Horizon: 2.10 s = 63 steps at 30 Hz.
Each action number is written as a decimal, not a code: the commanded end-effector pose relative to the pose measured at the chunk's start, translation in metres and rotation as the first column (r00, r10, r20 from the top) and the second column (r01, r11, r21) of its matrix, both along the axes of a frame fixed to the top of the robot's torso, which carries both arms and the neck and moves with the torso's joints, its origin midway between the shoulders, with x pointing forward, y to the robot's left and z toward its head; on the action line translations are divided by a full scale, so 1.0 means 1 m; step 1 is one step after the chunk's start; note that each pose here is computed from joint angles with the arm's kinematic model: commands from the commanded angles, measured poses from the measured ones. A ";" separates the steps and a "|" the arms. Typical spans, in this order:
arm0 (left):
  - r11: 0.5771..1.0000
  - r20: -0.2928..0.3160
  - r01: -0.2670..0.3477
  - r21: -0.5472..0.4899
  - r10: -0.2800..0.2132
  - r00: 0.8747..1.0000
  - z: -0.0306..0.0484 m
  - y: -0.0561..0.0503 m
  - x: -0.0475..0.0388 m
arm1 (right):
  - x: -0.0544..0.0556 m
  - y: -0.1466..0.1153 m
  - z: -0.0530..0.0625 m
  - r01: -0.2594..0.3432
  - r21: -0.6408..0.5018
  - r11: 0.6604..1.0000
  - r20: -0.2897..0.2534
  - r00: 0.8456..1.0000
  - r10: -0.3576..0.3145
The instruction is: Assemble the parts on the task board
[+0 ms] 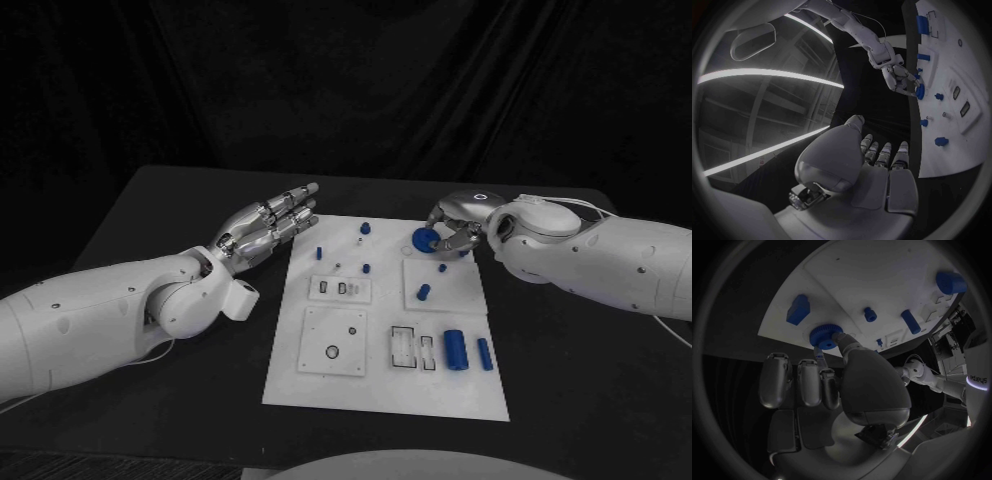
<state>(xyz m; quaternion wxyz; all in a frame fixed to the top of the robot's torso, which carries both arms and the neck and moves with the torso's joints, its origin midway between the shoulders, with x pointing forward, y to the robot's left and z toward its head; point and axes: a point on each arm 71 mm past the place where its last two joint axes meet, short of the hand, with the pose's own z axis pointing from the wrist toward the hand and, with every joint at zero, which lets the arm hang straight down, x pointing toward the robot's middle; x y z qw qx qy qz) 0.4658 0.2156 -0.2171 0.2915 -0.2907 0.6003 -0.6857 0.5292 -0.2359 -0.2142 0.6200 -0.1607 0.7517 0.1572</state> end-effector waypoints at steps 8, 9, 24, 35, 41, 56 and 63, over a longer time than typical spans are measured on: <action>1.000 0.003 0.008 -0.011 -0.008 1.000 0.0005 -0.001 -0.0014 | -0.010 0.007 0.016 -0.040 0.063 0.997 0.064 0.997 0.036; 1.000 0.002 0.009 -0.011 -0.008 1.000 0.0004 -0.001 -0.0014 | -0.011 0.008 0.019 -0.041 0.070 0.997 0.066 0.997 0.036; 1.000 -0.001 0.020 -0.011 -0.020 1.000 -0.0007 -0.005 0.0006 | -0.010 0.057 0.034 -0.104 0.094 0.990 0.035 0.994 0.101; 1.000 -0.005 0.026 -0.009 -0.026 1.000 -0.0016 -0.008 0.0019 | -0.001 0.093 0.022 -0.129 0.058 0.990 0.014 0.992 0.128; 0.999 -0.008 0.033 -0.010 -0.033 0.999 -0.0021 -0.010 0.0024 | 0.003 0.108 0.015 -0.131 0.040 0.991 -0.007 0.991 0.132; 0.999 -0.011 0.041 -0.011 -0.041 0.999 -0.0029 -0.012 0.0027 | 0.008 0.118 0.005 -0.104 -0.011 0.995 -0.040 0.994 0.104; 0.999 -0.013 0.043 -0.012 -0.043 0.999 -0.0033 -0.012 0.0026 | 0.007 0.118 0.005 -0.109 -0.008 0.994 -0.038 0.993 0.109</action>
